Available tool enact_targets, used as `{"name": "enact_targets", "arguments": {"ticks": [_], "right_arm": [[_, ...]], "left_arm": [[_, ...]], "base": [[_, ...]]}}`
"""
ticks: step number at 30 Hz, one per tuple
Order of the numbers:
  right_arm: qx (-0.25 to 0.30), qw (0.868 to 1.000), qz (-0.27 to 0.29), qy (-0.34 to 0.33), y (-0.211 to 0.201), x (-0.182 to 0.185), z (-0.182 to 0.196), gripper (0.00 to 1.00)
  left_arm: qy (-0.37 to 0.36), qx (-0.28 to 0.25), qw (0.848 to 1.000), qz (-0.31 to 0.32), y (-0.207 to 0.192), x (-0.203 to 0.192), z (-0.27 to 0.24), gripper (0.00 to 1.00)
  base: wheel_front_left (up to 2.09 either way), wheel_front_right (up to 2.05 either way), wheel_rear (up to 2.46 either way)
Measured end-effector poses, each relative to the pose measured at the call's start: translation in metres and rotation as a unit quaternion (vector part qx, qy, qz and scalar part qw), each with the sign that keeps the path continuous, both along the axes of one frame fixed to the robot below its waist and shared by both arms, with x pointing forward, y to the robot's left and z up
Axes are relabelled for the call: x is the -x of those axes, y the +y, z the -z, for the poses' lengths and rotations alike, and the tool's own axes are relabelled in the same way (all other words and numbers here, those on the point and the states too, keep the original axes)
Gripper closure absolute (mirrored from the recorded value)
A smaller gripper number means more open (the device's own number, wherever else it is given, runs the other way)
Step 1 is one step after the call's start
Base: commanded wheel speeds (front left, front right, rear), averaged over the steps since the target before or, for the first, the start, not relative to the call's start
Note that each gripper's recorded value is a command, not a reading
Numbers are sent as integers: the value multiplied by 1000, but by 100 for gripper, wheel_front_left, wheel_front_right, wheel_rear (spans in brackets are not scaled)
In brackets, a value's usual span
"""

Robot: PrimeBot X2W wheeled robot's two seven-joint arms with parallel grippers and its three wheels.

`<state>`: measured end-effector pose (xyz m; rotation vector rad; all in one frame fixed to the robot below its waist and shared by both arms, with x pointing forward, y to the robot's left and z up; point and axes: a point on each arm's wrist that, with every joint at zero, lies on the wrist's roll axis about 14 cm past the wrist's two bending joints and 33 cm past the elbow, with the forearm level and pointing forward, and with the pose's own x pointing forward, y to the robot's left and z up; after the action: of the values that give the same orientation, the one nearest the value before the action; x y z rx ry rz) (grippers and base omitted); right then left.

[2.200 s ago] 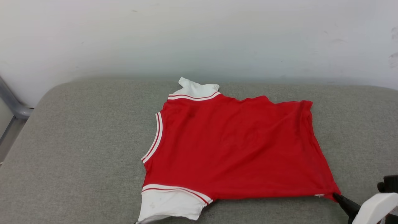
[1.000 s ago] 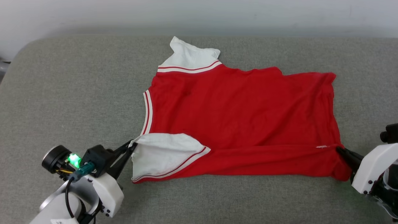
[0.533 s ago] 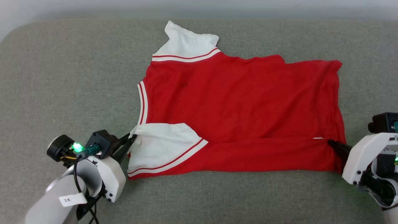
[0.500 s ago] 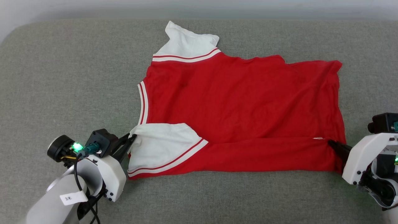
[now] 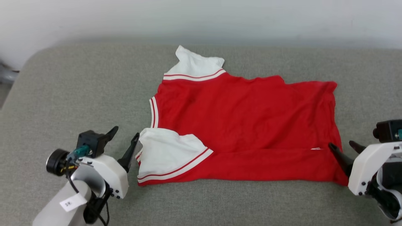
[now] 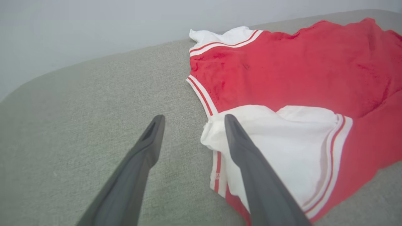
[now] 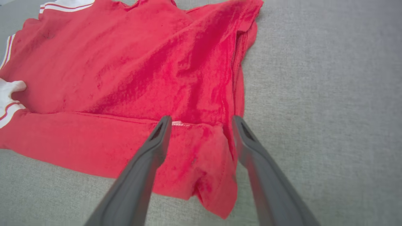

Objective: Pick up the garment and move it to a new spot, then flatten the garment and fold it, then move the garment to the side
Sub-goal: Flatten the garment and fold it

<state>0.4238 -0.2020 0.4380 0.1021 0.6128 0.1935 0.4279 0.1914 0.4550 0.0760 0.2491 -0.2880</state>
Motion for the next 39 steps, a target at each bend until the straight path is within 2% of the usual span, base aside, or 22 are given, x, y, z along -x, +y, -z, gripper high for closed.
{"name": "enact_targets", "arguments": {"ticks": [6,10,18,38,39], "right_arm": [[30,999,-13,-16,0,21,-15,0],[56,998,-7,0,-9,36,-10,0],[64,997,3,37,-9,53,0,0],[67,995,25,64,-20,50,16,0],[67,995,25,64,-20,50,16,0]], "left_arm": [[-7,55,997,-53,2,26,-13,0],[33,77,994,-67,-6,49,-1,0],[126,59,989,-53,-22,75,28,0],[222,6,973,-68,-14,62,85,0],[230,8,971,-66,-15,63,87,5]], "base": [[0,0,0],[0,0,0],[0,0,0],[0,0,0],[0,0,0]]}}
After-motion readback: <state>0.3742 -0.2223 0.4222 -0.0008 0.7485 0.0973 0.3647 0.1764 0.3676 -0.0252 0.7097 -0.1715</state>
